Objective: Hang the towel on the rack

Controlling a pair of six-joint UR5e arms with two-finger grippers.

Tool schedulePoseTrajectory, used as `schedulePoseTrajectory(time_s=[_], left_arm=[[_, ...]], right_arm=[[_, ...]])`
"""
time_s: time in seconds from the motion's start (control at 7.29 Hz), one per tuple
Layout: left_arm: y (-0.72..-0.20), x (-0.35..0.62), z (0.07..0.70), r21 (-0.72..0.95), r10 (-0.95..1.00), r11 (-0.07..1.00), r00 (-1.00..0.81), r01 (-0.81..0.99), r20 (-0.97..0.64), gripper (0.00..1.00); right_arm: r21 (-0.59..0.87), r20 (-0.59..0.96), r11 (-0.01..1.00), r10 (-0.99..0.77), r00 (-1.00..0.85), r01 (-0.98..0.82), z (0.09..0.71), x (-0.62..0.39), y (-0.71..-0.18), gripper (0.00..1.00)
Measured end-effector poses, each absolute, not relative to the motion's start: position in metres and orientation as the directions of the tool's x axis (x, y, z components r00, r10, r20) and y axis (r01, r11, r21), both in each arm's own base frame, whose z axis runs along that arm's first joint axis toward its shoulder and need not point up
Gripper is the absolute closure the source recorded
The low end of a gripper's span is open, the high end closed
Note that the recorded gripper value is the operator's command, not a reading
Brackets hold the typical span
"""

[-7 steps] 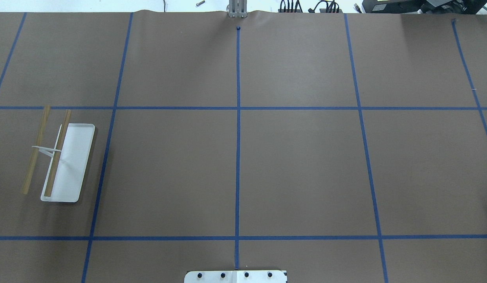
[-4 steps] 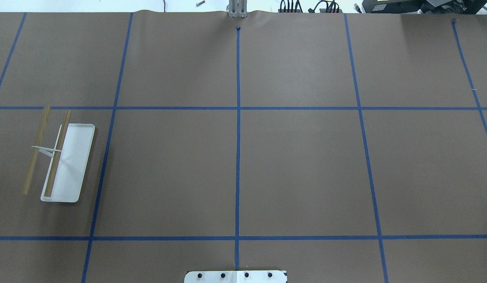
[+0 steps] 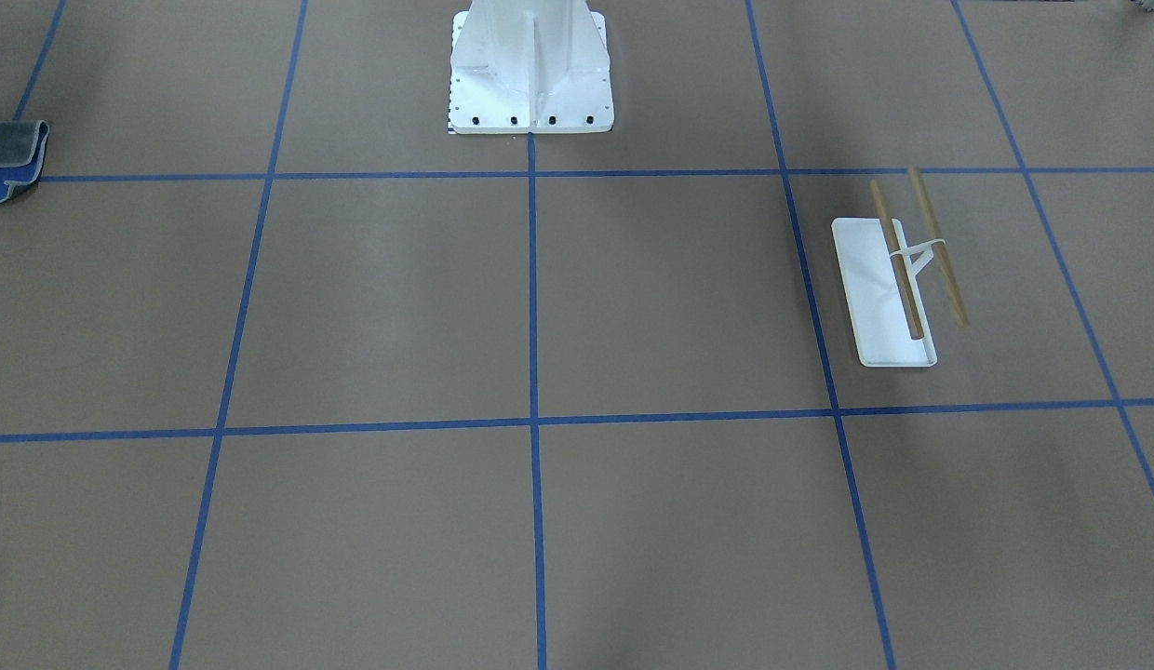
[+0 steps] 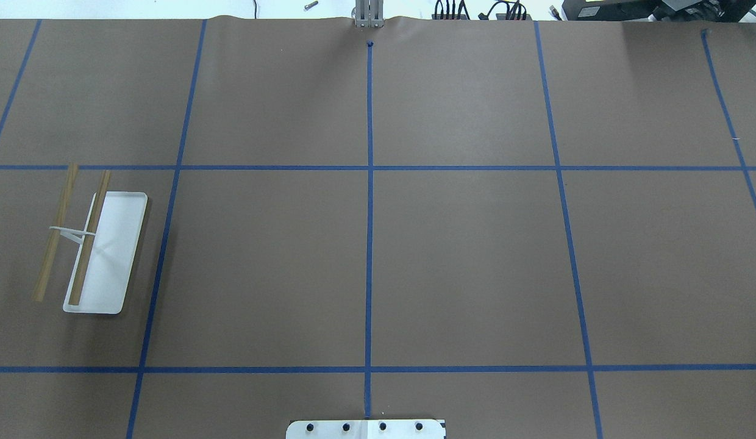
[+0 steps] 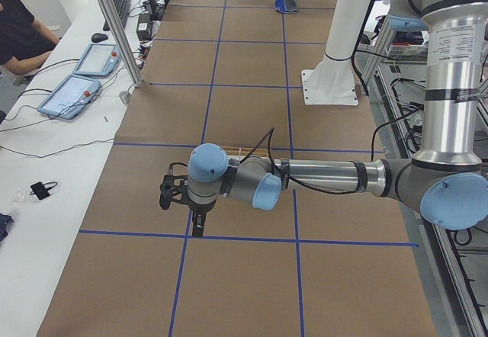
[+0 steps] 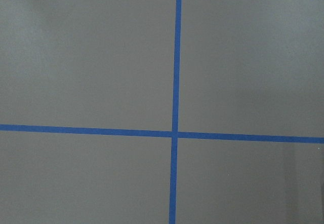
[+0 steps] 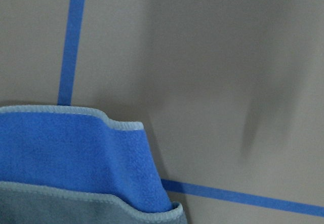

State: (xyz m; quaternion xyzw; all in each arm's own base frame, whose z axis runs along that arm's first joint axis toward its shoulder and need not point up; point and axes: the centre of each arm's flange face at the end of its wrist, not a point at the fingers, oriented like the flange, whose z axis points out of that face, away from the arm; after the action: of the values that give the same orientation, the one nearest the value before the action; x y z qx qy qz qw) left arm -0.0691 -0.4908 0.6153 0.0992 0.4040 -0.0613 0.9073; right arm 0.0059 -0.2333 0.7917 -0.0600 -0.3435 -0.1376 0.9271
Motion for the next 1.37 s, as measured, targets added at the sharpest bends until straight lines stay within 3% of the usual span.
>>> schedulePoseTrajectory(time_s=[0.96, 1.1, 1.23, 1.37], left_arm=[[-0.491, -0.069, 0.614, 0.133, -0.029, 0.973, 0.666, 0.191, -0.745, 0.02], [-0.492, -0.069, 0.614, 0.134, -0.028, 0.972, 0.666, 0.191, -0.745, 0.02], [-0.493, -0.069, 0.612, 0.136, -0.027, 0.972, 0.666, 0.191, -0.745, 0.02], [-0.494, -0.069, 0.611, 0.140, -0.024, 0.972, 0.666, 0.192, -0.745, 0.02]], right_arm=[[0.007, 0.708, 0.919, -0.282, 0.647, 0.393, 0.813, -0.003, -0.222, 0.00], [0.005, 0.711, 0.918, -0.282, 0.644, 0.397, 0.815, -0.004, -0.221, 0.04], [0.001, 0.715, 0.917, -0.280, 0.640, 0.400, 0.817, -0.004, -0.219, 0.18], [-0.004, 0.722, 0.916, -0.276, 0.635, 0.402, 0.821, -0.004, -0.216, 0.80]])
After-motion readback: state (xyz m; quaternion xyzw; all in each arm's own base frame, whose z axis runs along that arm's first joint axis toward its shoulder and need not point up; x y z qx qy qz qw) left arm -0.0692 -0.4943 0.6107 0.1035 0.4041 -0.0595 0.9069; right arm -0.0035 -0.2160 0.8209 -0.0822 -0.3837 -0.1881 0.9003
